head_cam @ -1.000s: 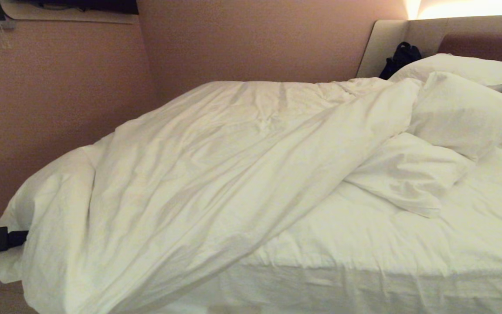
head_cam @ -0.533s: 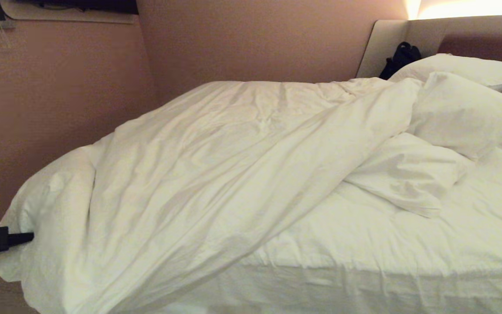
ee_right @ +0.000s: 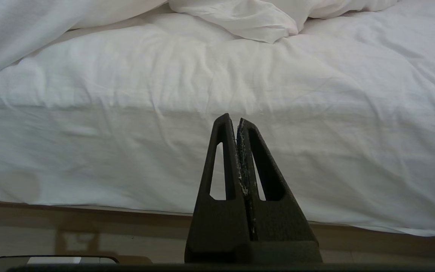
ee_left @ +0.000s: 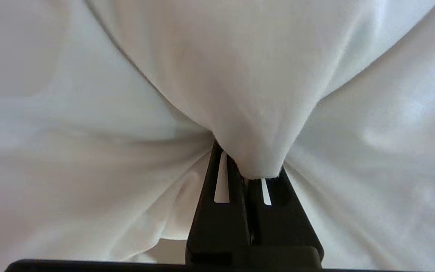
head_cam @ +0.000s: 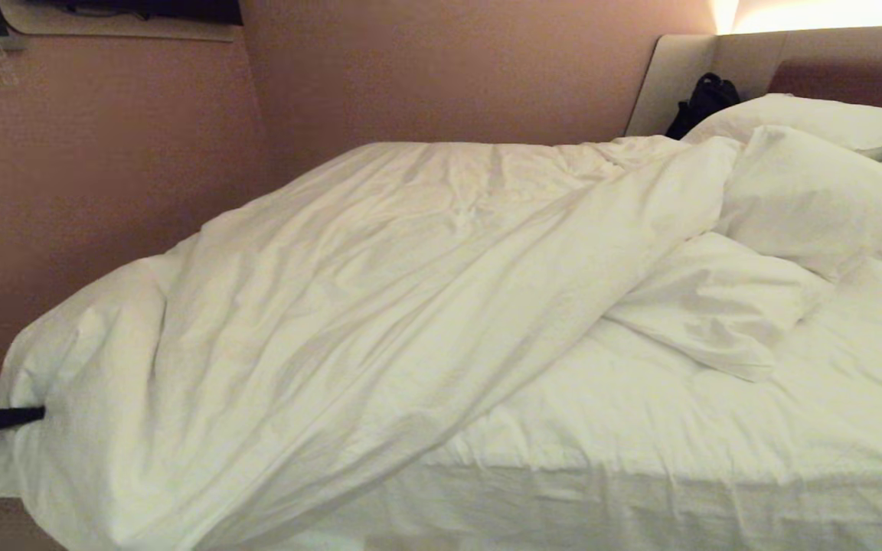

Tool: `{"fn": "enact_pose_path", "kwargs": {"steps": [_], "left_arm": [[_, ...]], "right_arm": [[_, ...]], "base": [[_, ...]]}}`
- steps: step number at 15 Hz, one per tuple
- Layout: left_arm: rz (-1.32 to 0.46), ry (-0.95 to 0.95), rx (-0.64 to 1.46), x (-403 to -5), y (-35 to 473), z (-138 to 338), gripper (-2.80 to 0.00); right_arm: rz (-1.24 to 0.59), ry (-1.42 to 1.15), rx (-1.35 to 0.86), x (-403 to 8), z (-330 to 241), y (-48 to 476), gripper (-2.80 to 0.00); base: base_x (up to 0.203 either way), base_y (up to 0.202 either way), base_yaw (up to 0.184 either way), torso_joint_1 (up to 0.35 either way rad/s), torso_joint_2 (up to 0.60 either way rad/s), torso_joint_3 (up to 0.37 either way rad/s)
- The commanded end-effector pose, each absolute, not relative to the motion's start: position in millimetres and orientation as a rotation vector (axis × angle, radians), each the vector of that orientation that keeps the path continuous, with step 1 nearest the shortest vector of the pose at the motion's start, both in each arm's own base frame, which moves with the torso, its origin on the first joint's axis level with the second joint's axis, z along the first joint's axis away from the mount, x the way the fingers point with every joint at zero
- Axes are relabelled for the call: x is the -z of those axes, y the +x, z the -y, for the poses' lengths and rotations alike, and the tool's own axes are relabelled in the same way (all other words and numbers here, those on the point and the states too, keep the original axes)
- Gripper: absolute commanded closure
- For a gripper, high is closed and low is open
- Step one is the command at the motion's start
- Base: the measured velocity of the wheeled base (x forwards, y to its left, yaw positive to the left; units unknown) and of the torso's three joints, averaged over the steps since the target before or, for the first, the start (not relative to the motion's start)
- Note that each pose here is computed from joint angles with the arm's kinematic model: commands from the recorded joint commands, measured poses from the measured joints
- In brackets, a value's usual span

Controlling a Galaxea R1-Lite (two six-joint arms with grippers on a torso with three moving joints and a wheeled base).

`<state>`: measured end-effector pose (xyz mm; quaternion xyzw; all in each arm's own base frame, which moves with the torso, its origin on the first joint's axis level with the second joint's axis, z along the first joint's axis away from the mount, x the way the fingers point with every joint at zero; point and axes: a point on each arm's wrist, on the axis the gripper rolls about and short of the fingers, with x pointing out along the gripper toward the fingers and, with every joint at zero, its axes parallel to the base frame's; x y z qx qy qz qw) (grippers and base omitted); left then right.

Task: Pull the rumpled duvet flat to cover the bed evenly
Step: Flatten the corners of the folded blanket

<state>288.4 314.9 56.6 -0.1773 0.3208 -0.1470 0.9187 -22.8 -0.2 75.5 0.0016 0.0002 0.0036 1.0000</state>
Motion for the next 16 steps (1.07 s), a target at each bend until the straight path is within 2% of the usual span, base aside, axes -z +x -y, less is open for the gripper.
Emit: {"fn": "enact_pose_path", "kwargs": {"steps": [1, 4, 11, 16], "left_arm": [[-0.62, -0.325, 0.24, -76, 273, -333, 0.0], [-0.652, -0.257, 0.111, -94, 259, -351, 0.0], [-0.607, -0.202, 0.054, -136, 240, -349, 0.0], [-0.593, -0.187, 0.017, -145, 229, -354, 0.0]], "right_arm": [[0.0, 0.003, -0.008, -75, 0, -23, 0.0], [0.0, 0.003, -0.008, -75, 0, -23, 0.0], [0.0, 0.003, -0.008, -75, 0, -23, 0.0], [0.0, 0.003, -0.008, -75, 0, -23, 0.0]], "base": [[0.0, 0.0, 0.0, 0.0, 0.0, 0.0], [0.0, 0.0, 0.0, 0.0, 0.0, 0.0], [0.0, 0.0, 0.0, 0.0, 0.0, 0.0], [0.0, 0.0, 0.0, 0.0, 0.0, 0.0]]}}
